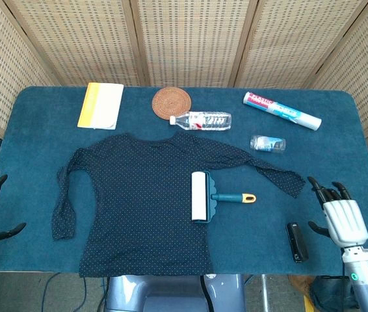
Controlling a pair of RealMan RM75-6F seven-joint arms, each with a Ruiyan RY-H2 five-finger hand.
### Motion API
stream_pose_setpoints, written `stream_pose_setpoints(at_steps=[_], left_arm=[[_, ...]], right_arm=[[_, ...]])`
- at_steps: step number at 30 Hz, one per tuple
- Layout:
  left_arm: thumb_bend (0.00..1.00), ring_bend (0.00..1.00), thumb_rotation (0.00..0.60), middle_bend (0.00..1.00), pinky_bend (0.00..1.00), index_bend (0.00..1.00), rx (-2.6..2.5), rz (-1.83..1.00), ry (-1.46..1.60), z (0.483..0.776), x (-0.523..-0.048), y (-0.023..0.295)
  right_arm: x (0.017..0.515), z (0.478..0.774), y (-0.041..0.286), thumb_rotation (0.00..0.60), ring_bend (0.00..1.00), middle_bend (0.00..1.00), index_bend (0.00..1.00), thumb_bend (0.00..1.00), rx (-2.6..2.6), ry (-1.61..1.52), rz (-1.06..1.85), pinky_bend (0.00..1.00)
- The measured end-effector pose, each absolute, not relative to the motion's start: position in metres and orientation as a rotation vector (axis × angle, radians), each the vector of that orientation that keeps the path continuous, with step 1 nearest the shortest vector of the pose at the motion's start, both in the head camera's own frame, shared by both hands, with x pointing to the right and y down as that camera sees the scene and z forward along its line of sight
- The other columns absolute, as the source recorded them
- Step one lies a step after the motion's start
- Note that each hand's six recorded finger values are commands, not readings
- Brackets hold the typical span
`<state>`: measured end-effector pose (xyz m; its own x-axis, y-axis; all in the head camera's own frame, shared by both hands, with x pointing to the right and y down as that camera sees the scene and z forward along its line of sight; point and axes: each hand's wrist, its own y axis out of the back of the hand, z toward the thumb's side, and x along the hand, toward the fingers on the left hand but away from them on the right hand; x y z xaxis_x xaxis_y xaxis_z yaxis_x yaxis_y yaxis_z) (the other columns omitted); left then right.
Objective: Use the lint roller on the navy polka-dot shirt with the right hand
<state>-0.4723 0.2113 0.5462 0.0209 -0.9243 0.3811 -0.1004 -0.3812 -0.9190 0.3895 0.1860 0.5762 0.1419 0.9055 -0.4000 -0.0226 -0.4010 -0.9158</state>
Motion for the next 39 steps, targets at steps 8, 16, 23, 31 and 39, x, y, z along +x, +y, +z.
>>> stream_pose_setpoints(at_steps=[8,16,23,31,39], left_arm=[[0.00,0.00,0.600,0.00,0.00,0.00,-1.579,-1.491,1.053,0.558,-0.473,0.209],[0.00,0.00,0.600,0.00,0.00,0.00,-1.589,-1.522,1.047,0.564,-0.479,0.210],[0.00,0.00,0.600,0.00,0.00,0.00,-1.595,-1.504,1.063,0.562,-0.479,0.208],[0.00,0.00,0.600,0.00,0.00,0.00,-1.604,-1.510,1.048,0.566,-0.477,0.208],[0.00,0.00,0.600,0.00,0.00,0.00,-1.605,-1.511,1.045,0.567,-0.476,0.208]], right_arm=[[0.338,0.612,0.134,0.600,1.00,1.00,0.00,0.00,-1.716,-0.721,1.471,1.00],[0.263,0.662,0.119,0.600,1.00,1.00,0.36,0.08,-1.835,-0.658,1.570,1.00],[0.207,0.693,0.123,0.600,1.00,1.00,0.41,0.22,-1.854,-0.627,1.592,1.00],[0.203,0.705,0.126,0.600,1.00,1.00,0.42,0.29,-1.806,-0.586,1.631,1.00],[0.198,0.713,0.128,0.600,1.00,1.00,0.45,0.37,-1.797,-0.571,1.659,1.00]])
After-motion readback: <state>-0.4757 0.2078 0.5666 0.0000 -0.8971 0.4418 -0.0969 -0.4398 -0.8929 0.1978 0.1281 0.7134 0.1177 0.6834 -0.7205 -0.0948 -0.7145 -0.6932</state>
